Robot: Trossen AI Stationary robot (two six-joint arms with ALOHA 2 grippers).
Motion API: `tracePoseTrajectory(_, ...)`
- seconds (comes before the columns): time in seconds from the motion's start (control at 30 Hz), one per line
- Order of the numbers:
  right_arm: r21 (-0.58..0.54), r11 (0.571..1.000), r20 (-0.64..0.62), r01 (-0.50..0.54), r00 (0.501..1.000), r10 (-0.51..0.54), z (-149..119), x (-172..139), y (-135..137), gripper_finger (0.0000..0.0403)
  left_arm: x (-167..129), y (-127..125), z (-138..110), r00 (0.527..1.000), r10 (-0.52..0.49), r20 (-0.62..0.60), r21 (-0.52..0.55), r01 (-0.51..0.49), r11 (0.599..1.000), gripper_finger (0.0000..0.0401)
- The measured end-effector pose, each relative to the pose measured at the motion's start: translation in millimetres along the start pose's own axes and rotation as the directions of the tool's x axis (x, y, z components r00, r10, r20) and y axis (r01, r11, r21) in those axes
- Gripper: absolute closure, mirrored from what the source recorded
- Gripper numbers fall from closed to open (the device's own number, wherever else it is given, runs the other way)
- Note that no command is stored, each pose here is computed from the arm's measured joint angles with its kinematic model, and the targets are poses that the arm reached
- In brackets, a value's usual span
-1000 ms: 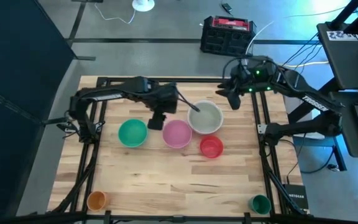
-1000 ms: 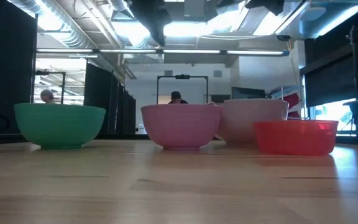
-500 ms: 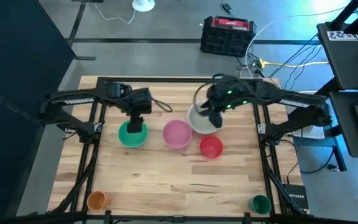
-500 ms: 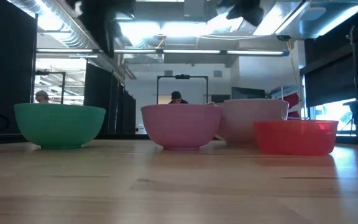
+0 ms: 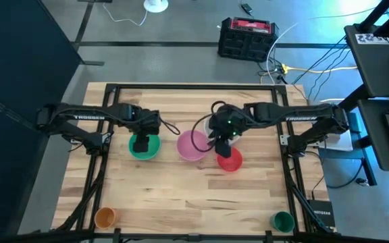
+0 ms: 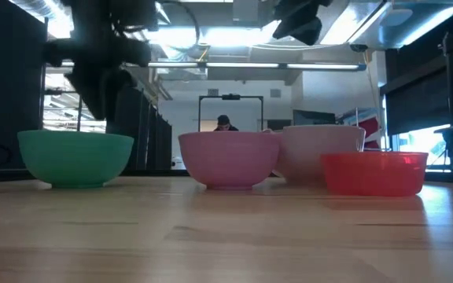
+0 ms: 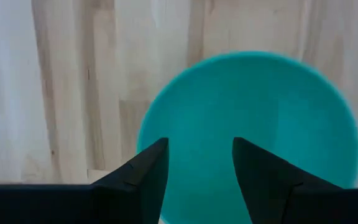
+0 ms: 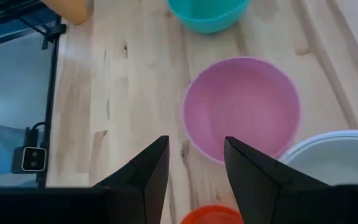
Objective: Nest bowls inside each other
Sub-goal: Stack the pink bowl on top of the white bowl
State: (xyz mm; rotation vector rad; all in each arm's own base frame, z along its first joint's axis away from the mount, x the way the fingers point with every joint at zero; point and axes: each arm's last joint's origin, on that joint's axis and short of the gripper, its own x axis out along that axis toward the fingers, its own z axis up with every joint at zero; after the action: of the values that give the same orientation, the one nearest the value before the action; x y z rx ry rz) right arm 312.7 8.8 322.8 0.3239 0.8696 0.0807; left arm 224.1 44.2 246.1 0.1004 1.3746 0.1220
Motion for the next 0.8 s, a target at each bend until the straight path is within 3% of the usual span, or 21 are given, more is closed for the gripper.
tracePoseTrajectory(0.47,-0.017,0.993,-0.041,-0.116,0.992,0.115,-1,36,29,0.0265,23,19,-13,0.997,0.064,-0.041,0.024,-0.063,0.998,0.0253)
tracePoseTrajectory(0.8,-0.053,0.985,-0.077,-0.165,0.984,0.161,14,39,37,0.0265,24,28,-15,0.999,0.030,-0.023,0.006,-0.029,1.000,0.0254)
